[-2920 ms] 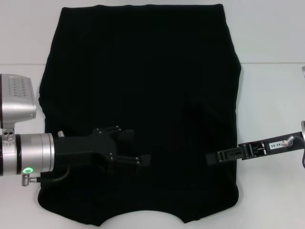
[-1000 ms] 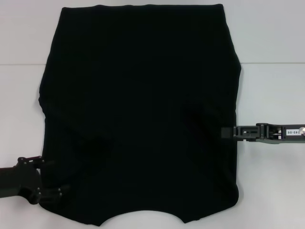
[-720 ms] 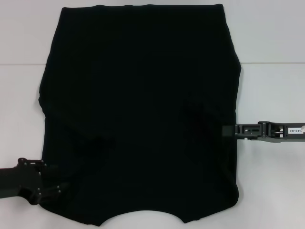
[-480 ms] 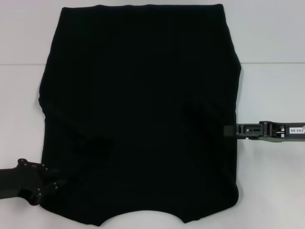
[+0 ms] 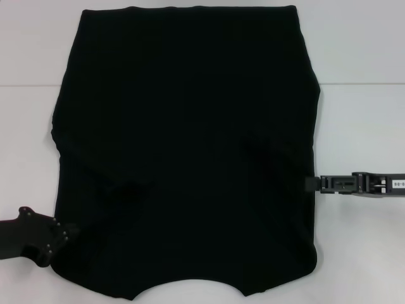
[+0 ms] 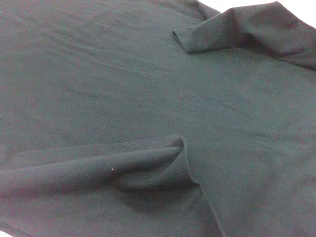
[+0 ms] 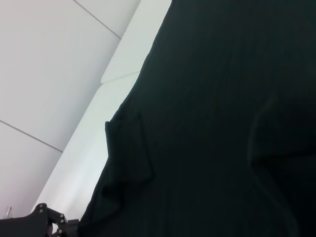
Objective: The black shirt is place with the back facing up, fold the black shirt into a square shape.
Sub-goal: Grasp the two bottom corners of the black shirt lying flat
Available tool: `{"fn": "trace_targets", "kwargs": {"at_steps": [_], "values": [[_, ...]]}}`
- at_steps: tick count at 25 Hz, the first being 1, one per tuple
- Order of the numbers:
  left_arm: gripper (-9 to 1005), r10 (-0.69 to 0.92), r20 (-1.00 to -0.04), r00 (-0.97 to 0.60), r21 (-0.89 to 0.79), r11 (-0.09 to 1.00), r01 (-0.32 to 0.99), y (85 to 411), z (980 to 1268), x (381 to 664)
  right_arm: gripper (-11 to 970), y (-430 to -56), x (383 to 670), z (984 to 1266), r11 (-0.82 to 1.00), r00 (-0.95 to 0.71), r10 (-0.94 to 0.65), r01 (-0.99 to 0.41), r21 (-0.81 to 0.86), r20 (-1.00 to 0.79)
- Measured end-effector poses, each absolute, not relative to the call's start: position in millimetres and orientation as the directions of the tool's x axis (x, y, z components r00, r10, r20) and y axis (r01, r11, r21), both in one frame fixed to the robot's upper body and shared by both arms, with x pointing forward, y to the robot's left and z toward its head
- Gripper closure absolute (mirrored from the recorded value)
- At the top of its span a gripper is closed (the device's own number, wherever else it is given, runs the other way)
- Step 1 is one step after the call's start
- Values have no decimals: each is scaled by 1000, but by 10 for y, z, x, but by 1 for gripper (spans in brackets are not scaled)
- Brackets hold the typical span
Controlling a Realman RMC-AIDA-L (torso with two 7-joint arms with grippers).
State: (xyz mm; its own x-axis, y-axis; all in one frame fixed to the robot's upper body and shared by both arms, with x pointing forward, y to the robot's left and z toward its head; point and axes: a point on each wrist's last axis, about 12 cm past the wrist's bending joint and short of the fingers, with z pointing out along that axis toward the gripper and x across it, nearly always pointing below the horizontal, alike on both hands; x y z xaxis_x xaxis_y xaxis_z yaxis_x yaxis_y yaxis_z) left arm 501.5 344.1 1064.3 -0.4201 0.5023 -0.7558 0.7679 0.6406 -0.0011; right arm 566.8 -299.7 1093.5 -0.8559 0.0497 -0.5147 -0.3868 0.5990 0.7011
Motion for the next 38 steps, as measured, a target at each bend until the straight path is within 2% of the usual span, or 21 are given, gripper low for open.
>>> {"fn": "trace_targets", "kwargs": {"at_steps": [6, 14, 34, 38], "values": [[976, 464, -777, -426, -11, 667, 745, 3471, 10664, 5011, 271, -3101, 5565, 10872, 610, -861, 32, -385, 692, -508], [975, 421, -796, -436, -32, 689, 724, 3541, 10693, 4955, 287, -3113, 5480, 10764, 635, -885, -24, -373, 677, -465], [975, 420, -793, -441, -35, 692, 721, 3557, 10667, 4914, 326, -2779, 5670, 10701, 649, -901, -82, -373, 663, -427], [975, 422, -792, -440, -30, 694, 719, 3565, 10670, 4918, 409, -2740, 5700, 10695, 662, -908, -77, -355, 660, -411]]}}
